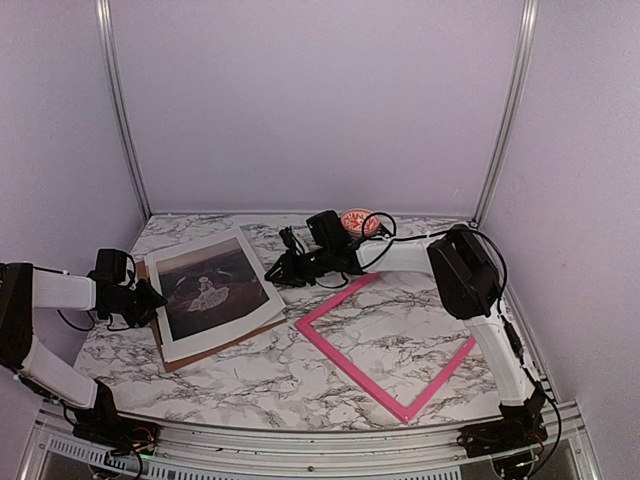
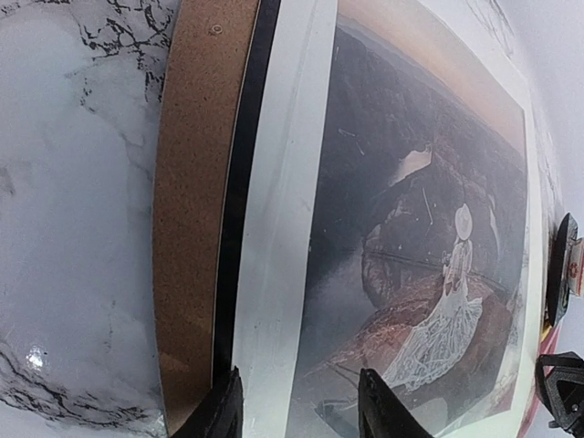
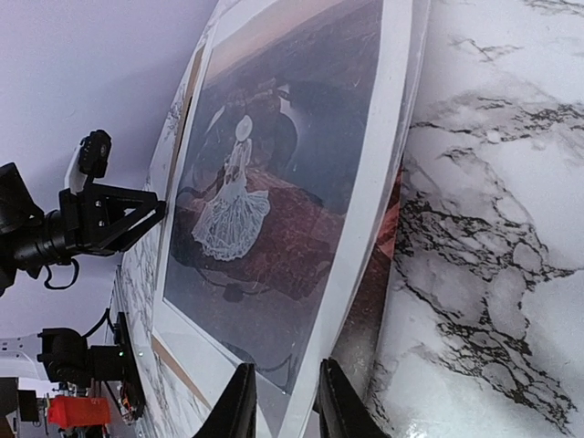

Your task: Take the photo out of the frame

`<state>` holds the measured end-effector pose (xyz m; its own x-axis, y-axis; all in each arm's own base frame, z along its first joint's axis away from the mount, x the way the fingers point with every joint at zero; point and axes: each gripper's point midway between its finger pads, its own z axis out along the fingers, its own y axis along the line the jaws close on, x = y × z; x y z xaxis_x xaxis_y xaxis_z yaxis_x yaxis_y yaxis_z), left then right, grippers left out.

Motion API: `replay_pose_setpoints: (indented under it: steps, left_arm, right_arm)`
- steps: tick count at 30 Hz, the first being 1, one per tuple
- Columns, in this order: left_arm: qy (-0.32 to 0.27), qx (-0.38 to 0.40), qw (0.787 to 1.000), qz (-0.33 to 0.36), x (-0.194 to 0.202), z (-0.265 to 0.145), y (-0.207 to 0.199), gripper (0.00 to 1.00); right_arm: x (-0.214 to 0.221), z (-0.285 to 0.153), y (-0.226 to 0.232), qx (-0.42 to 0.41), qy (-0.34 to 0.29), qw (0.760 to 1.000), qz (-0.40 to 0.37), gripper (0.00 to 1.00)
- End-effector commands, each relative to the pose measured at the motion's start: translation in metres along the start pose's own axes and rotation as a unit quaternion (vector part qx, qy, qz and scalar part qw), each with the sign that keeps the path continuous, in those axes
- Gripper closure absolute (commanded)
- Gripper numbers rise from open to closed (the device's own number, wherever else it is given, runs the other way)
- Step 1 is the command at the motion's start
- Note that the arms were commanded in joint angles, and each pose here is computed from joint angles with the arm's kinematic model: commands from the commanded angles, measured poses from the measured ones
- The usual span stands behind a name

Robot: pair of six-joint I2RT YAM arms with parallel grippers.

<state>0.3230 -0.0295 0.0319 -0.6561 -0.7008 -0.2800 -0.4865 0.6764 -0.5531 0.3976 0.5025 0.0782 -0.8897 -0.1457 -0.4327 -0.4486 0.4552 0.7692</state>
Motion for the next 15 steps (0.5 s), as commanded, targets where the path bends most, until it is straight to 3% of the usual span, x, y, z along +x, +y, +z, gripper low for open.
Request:
replay_pose_setpoints:
  steps: [1,15]
  left_arm:
    - [0.027,0.013,1.0,0.005,0.012,0.002,-0.004,0.56]
    - [0.034,0.004,0.999,0.001,0.019,0.004,0.0,0.56]
  right_arm:
    - [0.0,-0.01,0.027,-0.054,0.002,0.999,0.006,0.78]
    - [0.019,-0.026,0.043,-0.119,0.009,0.992,0.046,0.78]
